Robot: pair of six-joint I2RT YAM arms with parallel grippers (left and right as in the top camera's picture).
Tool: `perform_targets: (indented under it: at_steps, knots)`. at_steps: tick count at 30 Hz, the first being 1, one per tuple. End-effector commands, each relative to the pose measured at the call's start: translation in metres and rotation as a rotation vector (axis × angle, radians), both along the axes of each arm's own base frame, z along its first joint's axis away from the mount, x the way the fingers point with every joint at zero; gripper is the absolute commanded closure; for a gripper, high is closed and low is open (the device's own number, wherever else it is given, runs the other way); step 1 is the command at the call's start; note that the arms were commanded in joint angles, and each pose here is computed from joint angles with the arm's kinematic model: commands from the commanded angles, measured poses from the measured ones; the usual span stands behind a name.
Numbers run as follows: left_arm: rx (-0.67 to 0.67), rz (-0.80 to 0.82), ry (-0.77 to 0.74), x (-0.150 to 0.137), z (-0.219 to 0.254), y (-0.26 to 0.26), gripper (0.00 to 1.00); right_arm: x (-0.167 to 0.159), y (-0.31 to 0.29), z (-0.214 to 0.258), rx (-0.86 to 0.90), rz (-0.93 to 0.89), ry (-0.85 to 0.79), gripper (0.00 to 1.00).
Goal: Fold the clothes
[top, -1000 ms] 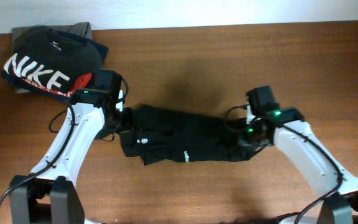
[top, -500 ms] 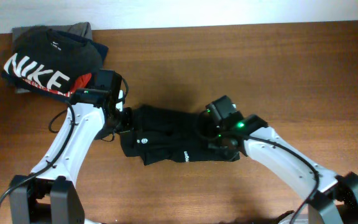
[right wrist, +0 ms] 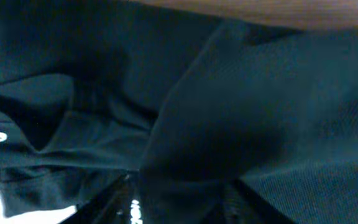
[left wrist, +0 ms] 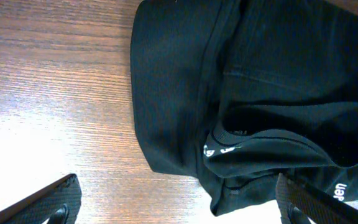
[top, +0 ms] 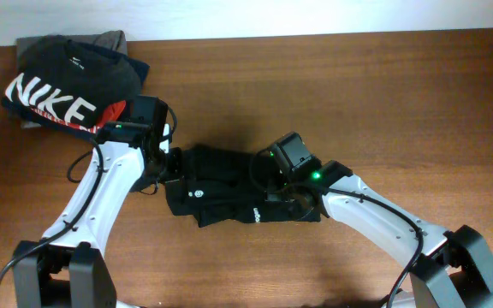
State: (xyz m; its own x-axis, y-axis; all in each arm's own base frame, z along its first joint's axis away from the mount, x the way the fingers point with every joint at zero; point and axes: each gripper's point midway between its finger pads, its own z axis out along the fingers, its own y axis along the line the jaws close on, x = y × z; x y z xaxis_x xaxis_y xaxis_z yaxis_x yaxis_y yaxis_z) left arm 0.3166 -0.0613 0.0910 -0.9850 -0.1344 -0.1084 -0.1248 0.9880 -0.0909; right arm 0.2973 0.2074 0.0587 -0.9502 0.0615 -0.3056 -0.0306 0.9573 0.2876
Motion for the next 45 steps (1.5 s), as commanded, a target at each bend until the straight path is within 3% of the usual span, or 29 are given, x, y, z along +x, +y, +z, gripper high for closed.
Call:
perform_targets:
  at_steps: [1,11,17,25,34,38,45]
  knots:
    - [-0.008,0.003,0.005,-0.001,0.000,-0.002,0.01,-0.002,0.009,0.011,0.039,0.021,0.011,0.53]
    - [-0.008,0.003,0.004,-0.001,0.000,-0.002,0.01,0.017,-0.022,0.090,0.078,-0.030,-0.111,0.56]
    - [-0.008,0.003,0.004,-0.001,0.000,-0.002,0.01,0.025,-0.026,0.071,0.054,-0.049,-0.075,0.96]
    - [-0.008,0.003,0.005,-0.001,0.000,-0.002,0.01,0.032,-0.022,0.011,-0.005,-0.060,0.047,0.96]
    - [-0.008,0.003,0.005,-0.001,0.000,-0.002,0.01,0.054,-0.007,-0.043,-0.006,-0.016,0.060,0.96]
    - [-0.008,0.003,0.005,-0.001,0.000,-0.002,0.01,0.054,-0.009,-0.017,-0.007,-0.010,0.036,0.96]
    - [-0.008,0.002,0.004,-0.001,0.000,-0.002,0.01,0.036,-0.020,0.076,0.011,0.027,-0.064,0.96]
